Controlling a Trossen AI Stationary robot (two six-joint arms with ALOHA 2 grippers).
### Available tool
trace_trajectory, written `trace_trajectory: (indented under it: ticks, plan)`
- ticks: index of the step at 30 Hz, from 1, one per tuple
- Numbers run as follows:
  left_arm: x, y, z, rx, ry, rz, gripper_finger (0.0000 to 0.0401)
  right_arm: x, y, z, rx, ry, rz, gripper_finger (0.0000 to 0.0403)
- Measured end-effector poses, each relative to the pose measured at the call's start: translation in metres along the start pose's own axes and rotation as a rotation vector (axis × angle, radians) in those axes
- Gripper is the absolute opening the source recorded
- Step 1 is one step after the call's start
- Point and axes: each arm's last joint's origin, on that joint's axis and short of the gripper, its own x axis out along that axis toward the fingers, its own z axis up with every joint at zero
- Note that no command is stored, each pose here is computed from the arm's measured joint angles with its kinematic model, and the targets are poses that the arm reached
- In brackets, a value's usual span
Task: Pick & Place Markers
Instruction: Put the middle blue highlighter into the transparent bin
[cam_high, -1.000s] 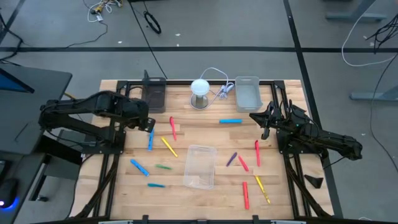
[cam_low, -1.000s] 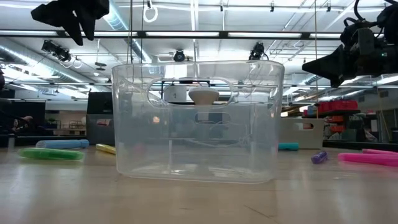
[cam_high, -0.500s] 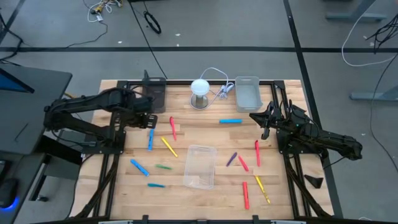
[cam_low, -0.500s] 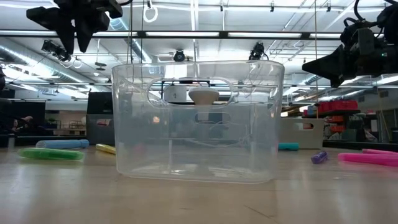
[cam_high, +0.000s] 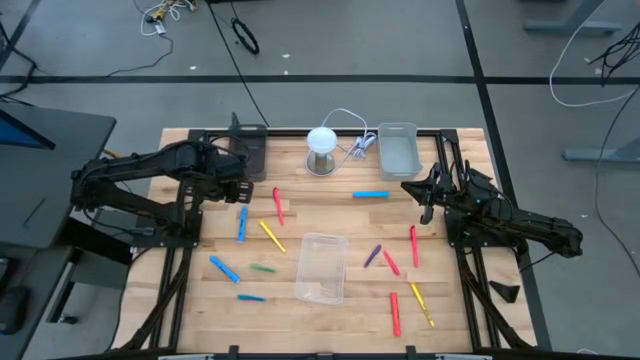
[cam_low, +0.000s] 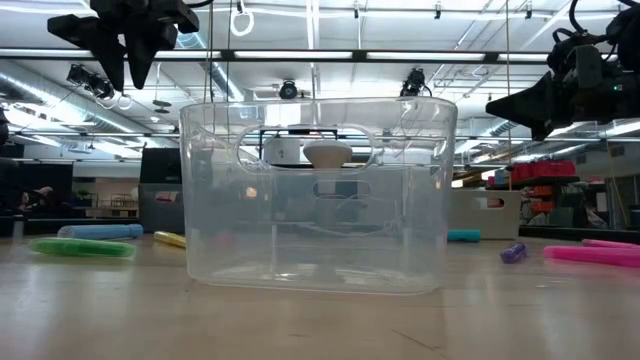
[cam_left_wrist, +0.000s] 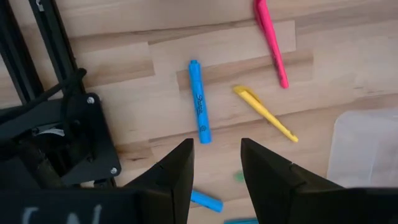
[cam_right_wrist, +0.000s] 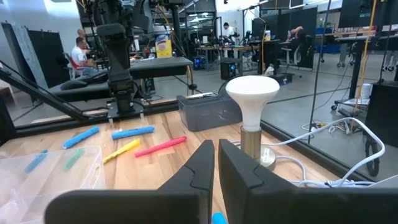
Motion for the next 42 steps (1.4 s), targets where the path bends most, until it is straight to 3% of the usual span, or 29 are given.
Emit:
trace_trajectory:
  ticks: [17, 21, 25, 35, 42]
  plan:
    - [0.027, -0.026, 0.0, -0.037, 0.041, 0.094, 0.0138, 0.0, 0.0, 0.0, 0.0, 0.0, 0.0, 0.0029]
    - [0.053, -0.03, -0.005, -0.063, 0.092, 0.048, 0.0138, 0.0, 0.0, 0.0, 0.0, 0.0, 0.0, 0.0029]
    - [0.07, -0.029, -0.011, -0.087, 0.154, 0.019, 0.0138, 0.0, 0.0, 0.0, 0.0, 0.0, 0.0, 0.0029]
    - [0.106, -0.013, -0.025, -0.144, 0.135, 0.141, 0.0138, 0.0, 0.0, 0.0, 0.0, 0.0, 0.0, 0.0029]
    - [0.132, -0.004, -0.031, -0.161, 0.134, 0.14, 0.0138, 0.0, 0.0, 0.0, 0.0, 0.0, 0.0, 0.0029]
